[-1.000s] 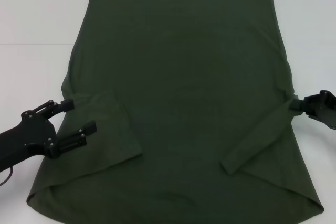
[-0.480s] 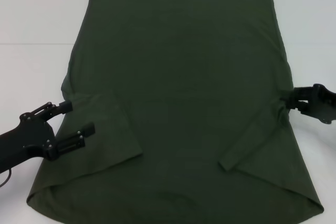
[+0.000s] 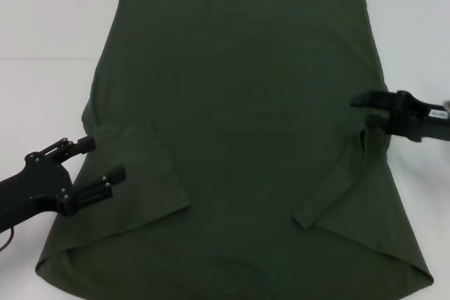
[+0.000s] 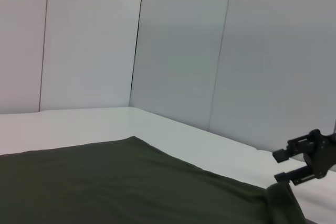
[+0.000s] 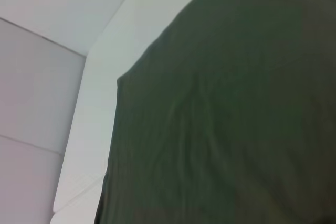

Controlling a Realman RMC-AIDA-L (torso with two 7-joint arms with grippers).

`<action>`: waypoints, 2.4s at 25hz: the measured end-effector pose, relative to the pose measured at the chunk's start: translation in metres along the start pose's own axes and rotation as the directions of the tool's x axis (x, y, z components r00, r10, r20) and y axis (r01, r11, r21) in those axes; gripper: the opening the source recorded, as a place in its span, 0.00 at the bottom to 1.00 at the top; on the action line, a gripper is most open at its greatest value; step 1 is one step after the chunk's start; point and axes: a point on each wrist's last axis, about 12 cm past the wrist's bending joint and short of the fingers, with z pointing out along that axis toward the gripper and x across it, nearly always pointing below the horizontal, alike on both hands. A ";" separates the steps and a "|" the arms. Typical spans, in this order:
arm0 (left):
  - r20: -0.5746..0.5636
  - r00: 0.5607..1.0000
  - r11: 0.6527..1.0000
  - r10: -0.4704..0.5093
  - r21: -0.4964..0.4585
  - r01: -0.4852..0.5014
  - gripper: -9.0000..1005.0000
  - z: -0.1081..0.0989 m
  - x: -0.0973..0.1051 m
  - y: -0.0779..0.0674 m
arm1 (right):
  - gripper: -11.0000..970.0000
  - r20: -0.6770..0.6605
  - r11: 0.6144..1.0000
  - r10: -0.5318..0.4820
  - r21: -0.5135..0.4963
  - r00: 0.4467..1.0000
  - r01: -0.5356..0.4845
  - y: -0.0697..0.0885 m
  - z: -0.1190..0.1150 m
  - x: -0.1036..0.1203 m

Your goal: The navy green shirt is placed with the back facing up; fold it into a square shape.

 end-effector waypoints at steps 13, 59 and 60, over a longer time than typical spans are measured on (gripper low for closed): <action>0.003 1.000 1.000 -0.005 -0.005 0.005 0.85 0.000 0.000 0.000 | 0.73 0.099 1.000 -0.011 -0.023 0.995 0.013 0.006 0.010 -0.006; 0.017 1.000 1.000 -0.004 -0.015 0.005 0.85 0.002 -0.002 0.002 | 0.76 -0.102 0.990 -0.085 -0.121 0.991 0.072 0.018 0.020 0.030; 0.017 1.000 1.000 -0.004 -0.015 0.005 0.85 0.002 -0.002 0.002 | 0.76 -0.105 0.990 -0.086 -0.125 0.991 0.072 0.017 0.018 0.029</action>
